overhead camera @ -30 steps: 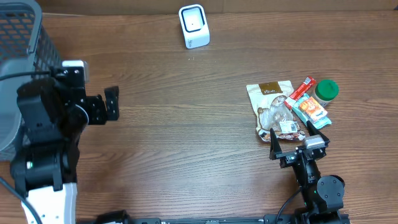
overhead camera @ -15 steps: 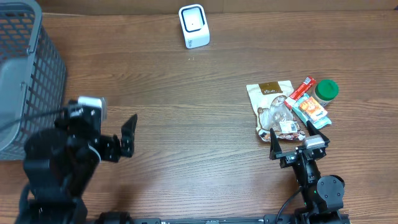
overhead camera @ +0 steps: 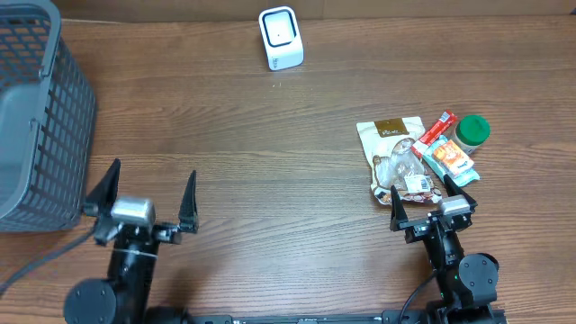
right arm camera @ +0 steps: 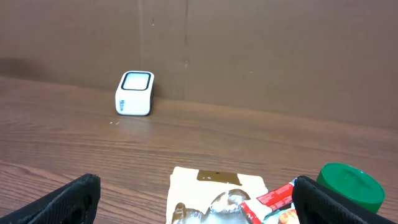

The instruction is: Scan the item barcode

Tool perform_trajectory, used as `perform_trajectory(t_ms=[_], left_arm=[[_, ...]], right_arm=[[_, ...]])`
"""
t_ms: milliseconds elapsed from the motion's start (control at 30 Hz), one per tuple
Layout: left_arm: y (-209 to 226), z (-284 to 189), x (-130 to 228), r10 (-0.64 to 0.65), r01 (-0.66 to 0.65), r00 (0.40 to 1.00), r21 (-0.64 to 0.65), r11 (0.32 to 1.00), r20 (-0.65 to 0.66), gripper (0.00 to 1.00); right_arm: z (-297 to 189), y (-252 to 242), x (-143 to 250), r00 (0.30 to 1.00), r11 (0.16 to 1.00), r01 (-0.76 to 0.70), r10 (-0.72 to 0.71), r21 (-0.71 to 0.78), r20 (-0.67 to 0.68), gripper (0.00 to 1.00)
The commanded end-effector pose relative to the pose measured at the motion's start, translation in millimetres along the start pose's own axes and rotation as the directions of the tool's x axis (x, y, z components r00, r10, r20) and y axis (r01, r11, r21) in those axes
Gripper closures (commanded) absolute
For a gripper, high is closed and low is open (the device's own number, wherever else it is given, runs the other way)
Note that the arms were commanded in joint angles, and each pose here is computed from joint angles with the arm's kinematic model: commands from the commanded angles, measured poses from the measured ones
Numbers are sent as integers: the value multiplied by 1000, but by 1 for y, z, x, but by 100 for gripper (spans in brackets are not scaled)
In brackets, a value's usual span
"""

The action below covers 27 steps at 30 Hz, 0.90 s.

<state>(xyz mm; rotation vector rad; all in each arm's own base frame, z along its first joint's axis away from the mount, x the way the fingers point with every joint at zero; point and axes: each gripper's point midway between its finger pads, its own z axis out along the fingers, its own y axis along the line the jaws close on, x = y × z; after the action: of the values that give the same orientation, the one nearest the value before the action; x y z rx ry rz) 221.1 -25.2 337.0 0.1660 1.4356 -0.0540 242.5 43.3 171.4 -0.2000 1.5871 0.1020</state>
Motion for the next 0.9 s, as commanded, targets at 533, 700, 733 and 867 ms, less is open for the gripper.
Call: perform_trajectory(t_ms=[533, 700, 733, 867], left_arm=[[28, -1, 95, -151, 178, 976, -179, 968, 159, 0], [32, 0, 130, -179, 186, 983, -221, 957, 50, 1], [31, 1, 136, -182, 184, 983, -224, 957, 27, 1], [29, -2, 172, -203, 170, 972, -243, 955, -120, 0]], right_arm=[[0, 0, 2, 1000, 1000, 1, -1, 1, 5, 0], [0, 0, 1, 1000, 1000, 1, -1, 1, 5, 0], [0, 0, 1, 1000, 1000, 1, -1, 1, 5, 0], [0, 0, 2, 1000, 1000, 1, -1, 2, 5, 0]])
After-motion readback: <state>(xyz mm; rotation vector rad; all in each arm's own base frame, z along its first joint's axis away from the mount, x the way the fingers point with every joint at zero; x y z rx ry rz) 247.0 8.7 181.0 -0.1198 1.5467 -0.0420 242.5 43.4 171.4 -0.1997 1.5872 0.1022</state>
